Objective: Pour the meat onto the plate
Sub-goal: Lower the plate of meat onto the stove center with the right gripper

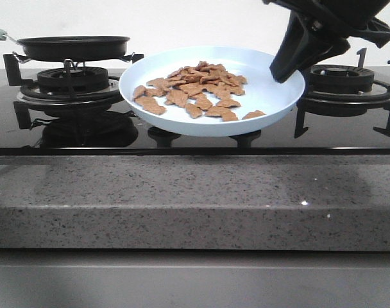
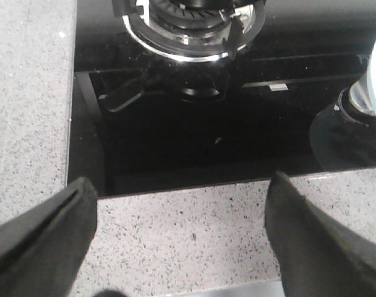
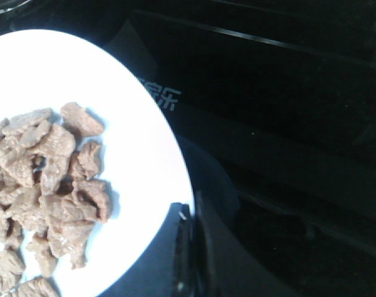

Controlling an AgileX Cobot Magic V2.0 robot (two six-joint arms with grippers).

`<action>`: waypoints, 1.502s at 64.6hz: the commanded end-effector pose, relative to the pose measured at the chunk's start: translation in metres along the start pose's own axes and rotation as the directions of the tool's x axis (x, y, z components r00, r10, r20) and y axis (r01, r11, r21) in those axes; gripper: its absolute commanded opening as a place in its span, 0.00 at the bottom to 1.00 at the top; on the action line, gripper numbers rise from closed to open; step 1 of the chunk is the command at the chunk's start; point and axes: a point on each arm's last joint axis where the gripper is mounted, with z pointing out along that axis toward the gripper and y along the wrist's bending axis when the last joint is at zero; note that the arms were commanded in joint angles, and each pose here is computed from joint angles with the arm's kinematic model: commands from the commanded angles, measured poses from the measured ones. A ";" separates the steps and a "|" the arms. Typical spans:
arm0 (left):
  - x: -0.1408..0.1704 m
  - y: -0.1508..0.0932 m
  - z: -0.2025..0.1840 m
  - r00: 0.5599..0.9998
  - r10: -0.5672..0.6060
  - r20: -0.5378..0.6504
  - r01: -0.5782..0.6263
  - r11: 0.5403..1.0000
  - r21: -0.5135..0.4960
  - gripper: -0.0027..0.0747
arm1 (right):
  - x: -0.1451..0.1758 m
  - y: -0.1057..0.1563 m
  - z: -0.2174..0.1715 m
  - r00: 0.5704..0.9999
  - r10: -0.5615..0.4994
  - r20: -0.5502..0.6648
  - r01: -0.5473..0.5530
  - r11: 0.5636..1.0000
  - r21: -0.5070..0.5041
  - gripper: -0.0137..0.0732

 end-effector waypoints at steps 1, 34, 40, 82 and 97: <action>-0.010 -0.003 -0.006 0.997 -0.022 0.074 0.021 1.000 0.015 0.74 | -0.014 0.008 -0.018 0.995 0.002 0.104 0.000 1.000 -0.017 0.08; -0.009 -0.003 -0.006 0.997 -0.022 0.072 0.021 1.000 0.015 0.74 | -0.086 -0.018 -0.021 0.994 0.023 0.110 -0.018 0.999 -0.044 0.08; -0.009 -0.003 -0.006 0.997 -0.022 0.071 0.021 1.000 0.015 0.74 | -0.104 -0.023 -0.011 0.993 0.015 0.120 -0.010 0.999 -0.047 0.08; -0.008 -0.003 -0.006 0.998 -0.022 0.061 0.021 1.000 0.018 0.74 | -0.140 -0.053 0.057 0.997 -0.011 0.074 0.015 0.998 -0.053 0.08; -0.008 -0.003 -0.006 0.998 -0.023 0.061 0.022 1.000 0.019 0.74 | -0.137 -0.059 0.060 0.998 -0.048 0.044 0.048 0.999 -0.006 0.22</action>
